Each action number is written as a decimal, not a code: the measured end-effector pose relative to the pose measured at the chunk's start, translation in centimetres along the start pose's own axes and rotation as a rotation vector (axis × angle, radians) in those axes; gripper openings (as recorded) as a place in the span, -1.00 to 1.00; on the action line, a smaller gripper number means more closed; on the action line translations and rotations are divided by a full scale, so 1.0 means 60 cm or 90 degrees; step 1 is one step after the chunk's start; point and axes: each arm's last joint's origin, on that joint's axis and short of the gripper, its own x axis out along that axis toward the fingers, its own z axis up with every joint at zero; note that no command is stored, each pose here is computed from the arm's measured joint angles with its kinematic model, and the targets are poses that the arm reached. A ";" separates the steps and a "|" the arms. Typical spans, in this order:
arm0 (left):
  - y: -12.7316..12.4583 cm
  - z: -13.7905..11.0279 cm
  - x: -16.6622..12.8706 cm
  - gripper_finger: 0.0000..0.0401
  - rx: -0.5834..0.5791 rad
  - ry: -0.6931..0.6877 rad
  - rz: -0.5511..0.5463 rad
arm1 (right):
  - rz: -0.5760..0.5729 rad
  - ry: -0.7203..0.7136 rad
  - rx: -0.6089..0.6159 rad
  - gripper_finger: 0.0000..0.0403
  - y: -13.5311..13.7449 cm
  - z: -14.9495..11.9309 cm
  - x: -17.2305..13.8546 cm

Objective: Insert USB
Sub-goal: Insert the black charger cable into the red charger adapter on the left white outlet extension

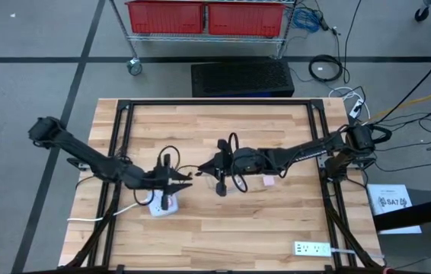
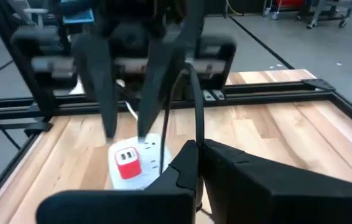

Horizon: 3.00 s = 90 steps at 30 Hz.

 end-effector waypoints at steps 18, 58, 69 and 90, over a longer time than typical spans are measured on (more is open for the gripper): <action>0.036 -0.008 0.023 -0.20 -0.059 0.039 -0.043 | 0.061 -0.044 0.005 -1.00 0.008 0.012 -0.001; 0.048 0.001 0.086 -0.89 -0.045 0.167 -0.115 | 0.071 -0.005 -0.007 -1.00 0.007 0.003 -0.001; 0.051 0.028 0.072 -0.90 -0.007 0.109 -0.077 | 0.066 -0.014 -0.010 -0.88 0.005 0.029 -0.028; 0.009 0.071 0.019 -0.90 0.073 -0.178 -0.009 | 0.082 -0.147 0.005 -0.31 0.019 -0.017 -0.060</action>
